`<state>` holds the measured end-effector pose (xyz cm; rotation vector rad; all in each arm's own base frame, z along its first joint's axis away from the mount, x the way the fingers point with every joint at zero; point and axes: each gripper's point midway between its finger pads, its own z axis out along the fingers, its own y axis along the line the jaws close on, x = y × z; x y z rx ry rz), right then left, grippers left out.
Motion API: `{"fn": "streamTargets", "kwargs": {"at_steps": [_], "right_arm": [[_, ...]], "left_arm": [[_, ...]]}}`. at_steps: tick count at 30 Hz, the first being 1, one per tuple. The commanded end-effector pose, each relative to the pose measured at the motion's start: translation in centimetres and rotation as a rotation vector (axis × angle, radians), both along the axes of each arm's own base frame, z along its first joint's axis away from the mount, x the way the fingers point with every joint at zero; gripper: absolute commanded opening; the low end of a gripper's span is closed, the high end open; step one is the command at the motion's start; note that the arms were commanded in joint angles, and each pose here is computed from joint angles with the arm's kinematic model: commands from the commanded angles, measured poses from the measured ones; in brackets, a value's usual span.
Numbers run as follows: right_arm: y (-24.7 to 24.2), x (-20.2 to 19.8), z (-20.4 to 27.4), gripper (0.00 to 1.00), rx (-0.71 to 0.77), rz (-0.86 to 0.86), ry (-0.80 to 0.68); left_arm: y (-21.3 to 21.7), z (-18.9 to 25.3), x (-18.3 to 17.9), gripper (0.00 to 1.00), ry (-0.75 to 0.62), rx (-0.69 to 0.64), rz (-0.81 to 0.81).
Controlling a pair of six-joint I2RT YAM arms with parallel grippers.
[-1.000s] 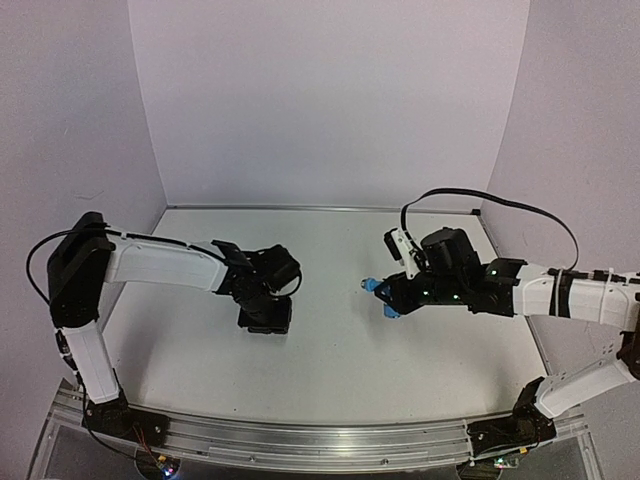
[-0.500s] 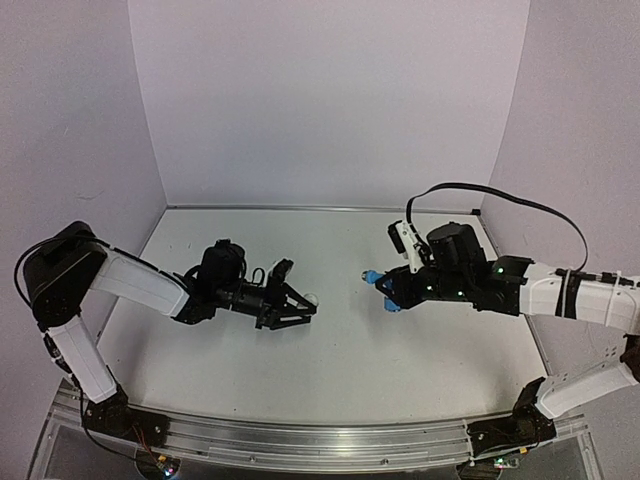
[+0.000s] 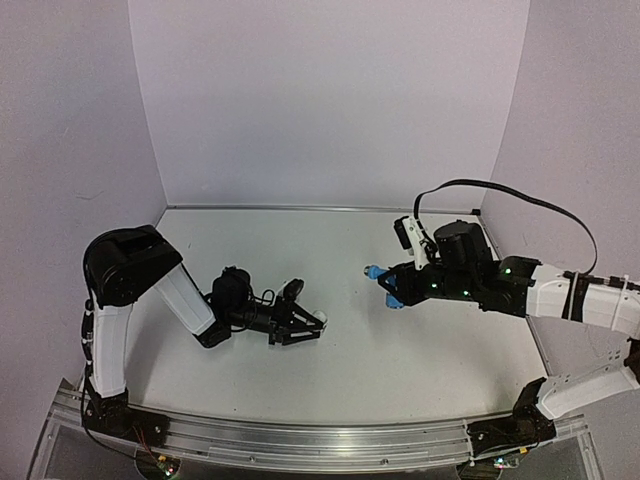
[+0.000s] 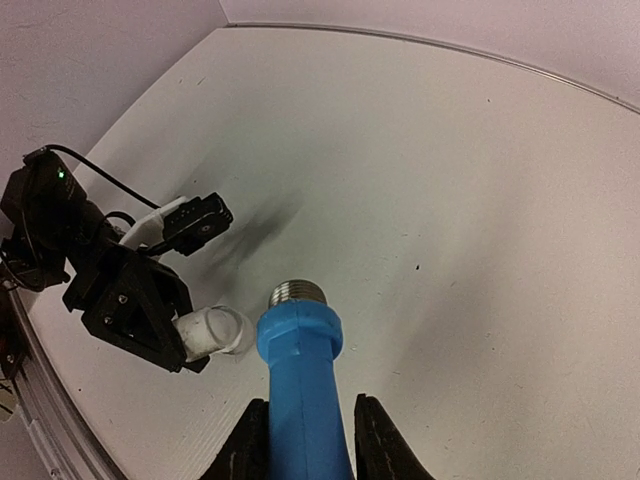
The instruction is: Install the water faucets
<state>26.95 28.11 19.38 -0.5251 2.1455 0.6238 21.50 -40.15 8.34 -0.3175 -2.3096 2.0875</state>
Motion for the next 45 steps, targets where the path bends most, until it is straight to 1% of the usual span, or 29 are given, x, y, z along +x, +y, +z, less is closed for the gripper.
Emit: {"fn": "streamTargets", "kwargs": {"at_steps": [1,7,12,15,17,20,24,28,29,31,32,33,35,36,37,39,40,42,43,45], "right_arm": [[0.3,0.6,1.7,0.00,0.050,-0.014,-0.047],[0.3,0.5,1.9,0.00,0.058,-0.008,-0.051],[0.4,0.4,1.8,0.00,0.060,0.000,-0.053],[0.5,0.4,1.9,0.00,0.063,0.005,-0.054],[0.6,0.3,1.9,0.00,0.065,0.010,-0.055],[0.5,0.3,2.0,0.00,0.067,0.009,-0.058],[0.3,0.2,2.2,0.00,0.073,0.008,-0.067],[0.2,0.1,2.5,0.00,0.075,0.009,-0.079],[0.2,0.1,2.5,0.00,0.075,0.008,-0.082],[0.0,0.2,2.6,0.00,0.072,0.003,-0.087],[-0.1,0.2,2.5,0.00,0.069,-0.003,-0.090],[-0.3,0.2,2.5,0.00,0.065,-0.011,-0.093],[-0.8,0.6,2.1,0.00,0.051,-0.041,-0.096],[-1.0,0.8,1.9,0.00,0.041,-0.060,-0.098],[-1.2,1.0,1.8,0.00,0.033,-0.073,-0.101],[-1.4,1.2,1.6,0.00,0.019,-0.085,-0.104],[-1.4,1.3,1.6,0.00,0.015,-0.088,-0.106],[-1.3,1.4,1.8,0.00,0.015,-0.084,-0.108],[-1.2,1.4,1.9,0.00,0.015,-0.081,-0.109],[-1.1,1.4,2.0,0.00,0.013,-0.074,-0.110]], "left_arm": [[-0.5,1.8,0.4,0.00,-0.155,-0.115,-0.047],[-0.5,-0.4,0.5,0.06,-0.114,-0.081,-0.041],[-0.3,-1.8,0.7,0.14,-0.094,-0.056,-0.031],[-0.1,-2.1,0.8,0.24,-0.087,-0.050,-0.023],[0.1,-2.0,0.9,0.39,-0.095,-0.049,-0.011],[0.8,-1.9,0.9,0.54,-0.096,-0.043,0.003],[2.6,-1.5,0.5,0.67,-0.114,-0.031,0.032],[4.8,-1.7,-1.2,0.73,-0.090,0.002,0.046],[5.3,-1.7,-1.8,0.78,-0.083,0.009,0.048],[6.6,-1.5,-2.8,0.92,-0.067,0.023,0.061],[7.4,-1.1,-3.3,0.98,-0.064,0.028,0.073],[8.3,-1.2,-3.7,1.00,-0.051,0.044,0.088],[9.9,-1.1,-3.6,1.00,-0.049,0.088,0.134],[10.4,-0.8,-3.2,1.00,-0.062,0.117,0.163],[10.7,-1.0,-2.8,1.00,-0.083,0.182,0.174],[11.8,-1.4,-0.7,1.00,-0.185,0.373,0.258],[12.6,-0.8,0.4,1.00,-0.237,0.475,0.295],[15.9,0.5,3.9,1.00,-0.329,0.725,0.463],[17.1,1.9,5.0,1.00,-0.367,0.805,0.513],[18.6,4.7,6.8,1.00,-0.457,0.919,0.591]]}}
